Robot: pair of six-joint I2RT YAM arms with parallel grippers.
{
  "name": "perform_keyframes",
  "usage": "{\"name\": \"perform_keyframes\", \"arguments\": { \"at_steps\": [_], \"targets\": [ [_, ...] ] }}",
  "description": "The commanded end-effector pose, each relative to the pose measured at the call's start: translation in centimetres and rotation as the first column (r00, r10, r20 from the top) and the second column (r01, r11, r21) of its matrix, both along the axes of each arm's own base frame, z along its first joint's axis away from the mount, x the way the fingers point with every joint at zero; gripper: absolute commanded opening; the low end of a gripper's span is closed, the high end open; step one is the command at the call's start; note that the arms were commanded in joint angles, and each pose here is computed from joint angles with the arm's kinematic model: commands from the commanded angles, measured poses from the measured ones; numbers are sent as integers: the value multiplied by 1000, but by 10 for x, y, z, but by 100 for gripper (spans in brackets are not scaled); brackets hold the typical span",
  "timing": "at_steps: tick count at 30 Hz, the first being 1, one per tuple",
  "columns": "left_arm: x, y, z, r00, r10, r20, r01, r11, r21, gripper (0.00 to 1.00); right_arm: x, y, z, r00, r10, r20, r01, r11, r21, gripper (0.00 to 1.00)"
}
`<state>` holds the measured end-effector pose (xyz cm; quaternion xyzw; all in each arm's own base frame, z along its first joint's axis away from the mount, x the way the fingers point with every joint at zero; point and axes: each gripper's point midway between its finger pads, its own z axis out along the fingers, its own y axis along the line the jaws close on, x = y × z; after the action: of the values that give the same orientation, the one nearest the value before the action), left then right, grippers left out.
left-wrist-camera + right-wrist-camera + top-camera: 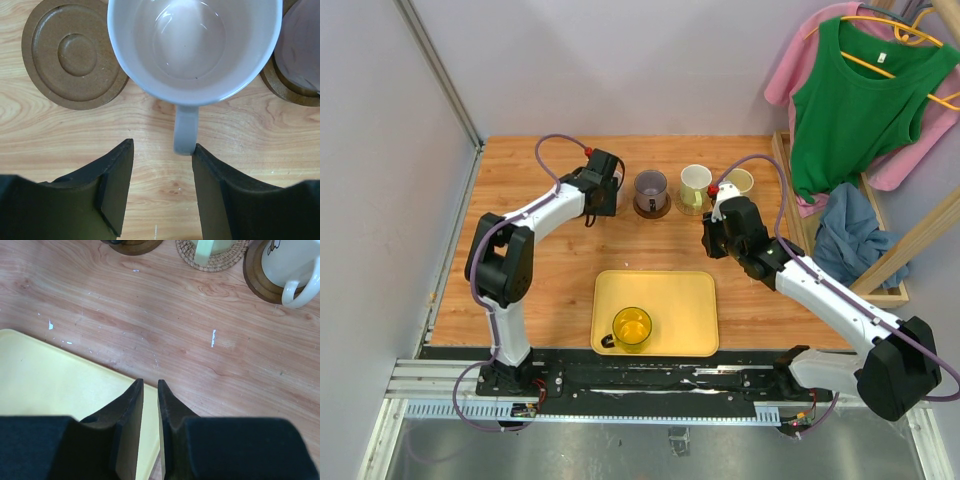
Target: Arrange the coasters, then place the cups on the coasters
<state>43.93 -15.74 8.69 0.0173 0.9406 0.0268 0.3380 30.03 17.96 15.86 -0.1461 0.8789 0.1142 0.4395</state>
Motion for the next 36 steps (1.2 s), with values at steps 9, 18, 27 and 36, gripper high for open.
{"name": "perform_keyframes", "arguments": {
  "at_steps": [9, 18, 27, 36],
  "targets": [
    [-6, 13, 6, 1000, 20, 9, -20, 999, 33, 54, 5, 1, 13, 999, -19, 29, 17, 999, 40, 19],
    [-26, 4, 35, 998, -42, 39, 44, 997, -62, 60, 5, 0, 10, 999, -21, 24, 21, 999, 35, 19],
    [-119, -27, 61, 946, -324, 7, 318, 924, -212, 79, 4, -5, 11, 999, -34, 29, 34, 999, 22, 20],
    [-233, -32, 48, 878, -458, -139, 421, 877, -232, 85, 1, 2, 9, 1000, -7, 6, 6, 999, 43, 33]
  ]
}}
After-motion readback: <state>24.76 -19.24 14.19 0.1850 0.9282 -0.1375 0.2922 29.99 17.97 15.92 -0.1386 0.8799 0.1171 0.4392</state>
